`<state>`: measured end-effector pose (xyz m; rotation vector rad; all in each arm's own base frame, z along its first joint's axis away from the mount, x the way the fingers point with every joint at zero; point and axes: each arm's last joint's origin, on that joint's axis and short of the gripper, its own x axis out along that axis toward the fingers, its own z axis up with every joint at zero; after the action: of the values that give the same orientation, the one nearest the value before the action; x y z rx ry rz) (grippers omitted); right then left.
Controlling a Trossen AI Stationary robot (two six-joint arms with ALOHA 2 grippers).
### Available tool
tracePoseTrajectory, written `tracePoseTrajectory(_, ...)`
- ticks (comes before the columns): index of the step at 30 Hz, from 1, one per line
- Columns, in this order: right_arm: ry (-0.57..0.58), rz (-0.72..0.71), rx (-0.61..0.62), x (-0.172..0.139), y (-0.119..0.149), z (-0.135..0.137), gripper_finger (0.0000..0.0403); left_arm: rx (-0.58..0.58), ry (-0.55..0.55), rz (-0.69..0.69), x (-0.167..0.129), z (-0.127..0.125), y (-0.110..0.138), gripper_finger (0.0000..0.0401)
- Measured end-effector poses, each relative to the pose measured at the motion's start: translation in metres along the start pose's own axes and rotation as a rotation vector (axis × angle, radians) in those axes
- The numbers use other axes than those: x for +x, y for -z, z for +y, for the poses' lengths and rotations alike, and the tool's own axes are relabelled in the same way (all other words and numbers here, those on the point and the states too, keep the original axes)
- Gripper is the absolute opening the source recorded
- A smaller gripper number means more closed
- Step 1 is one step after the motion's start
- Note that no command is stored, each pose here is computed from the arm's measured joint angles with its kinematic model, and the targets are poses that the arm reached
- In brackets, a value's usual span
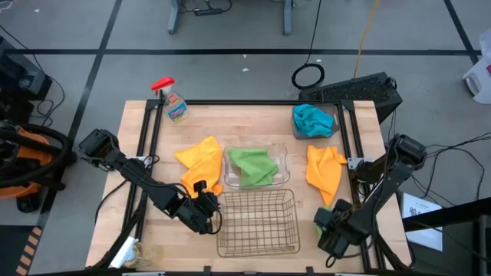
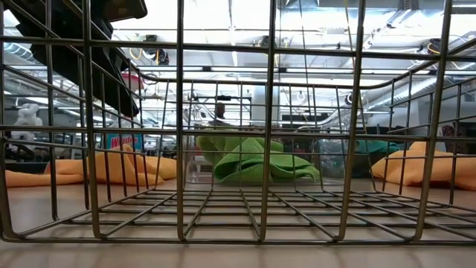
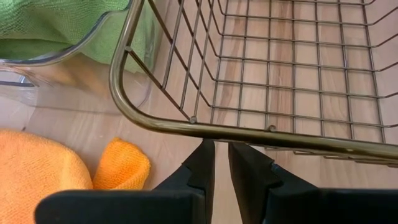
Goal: Sort microfiber towel by color & place in baskets
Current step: Adjust the golden wire basket, then put the green microfiber cloth into the transparent bin
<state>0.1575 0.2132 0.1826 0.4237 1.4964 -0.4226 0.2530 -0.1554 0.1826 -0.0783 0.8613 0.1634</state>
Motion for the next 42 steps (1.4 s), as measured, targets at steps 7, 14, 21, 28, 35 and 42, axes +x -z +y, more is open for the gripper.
tracePoseTrajectory(7, 0.063, 0.043, -0.038, 0.025, 0.001, 0.01, 0.0148, 0.017, -0.003, -0.002, 0.0, 0.0, 0.0, 0.0054)
tracePoseTrajectory(14, 0.035, 0.042, -0.084, 0.041, -0.004, 0.02, 0.0015, 0.018, 0.003, 0.003, 0.0, 0.0, 0.0, 0.0054)
tracePoseTrajectory(21, -0.054, -0.06, -0.062, 0.009, -0.002, 0.016, 0.0006, 0.028, 0.136, 0.177, -0.002, -0.002, 0.009, 0.0054)
tracePoseTrajectory(28, -0.068, -0.257, -0.077, -0.058, 0.002, 0.006, 0.0003, 0.036, 0.158, 0.2, -0.006, -0.006, 0.013, 0.0054)
tracePoseTrajectory(35, 0.105, -0.395, -0.098, -0.126, -0.002, -0.01, 0.0001, 0.043, 0.133, 0.158, -0.013, -0.005, 0.012, 0.0054)
tracePoseTrajectory(42, 0.077, -0.776, -0.187, -0.181, -0.022, -0.02, 0.0001, 0.068, 0.039, 0.105, -0.025, 0.002, 0.011, 0.0054)
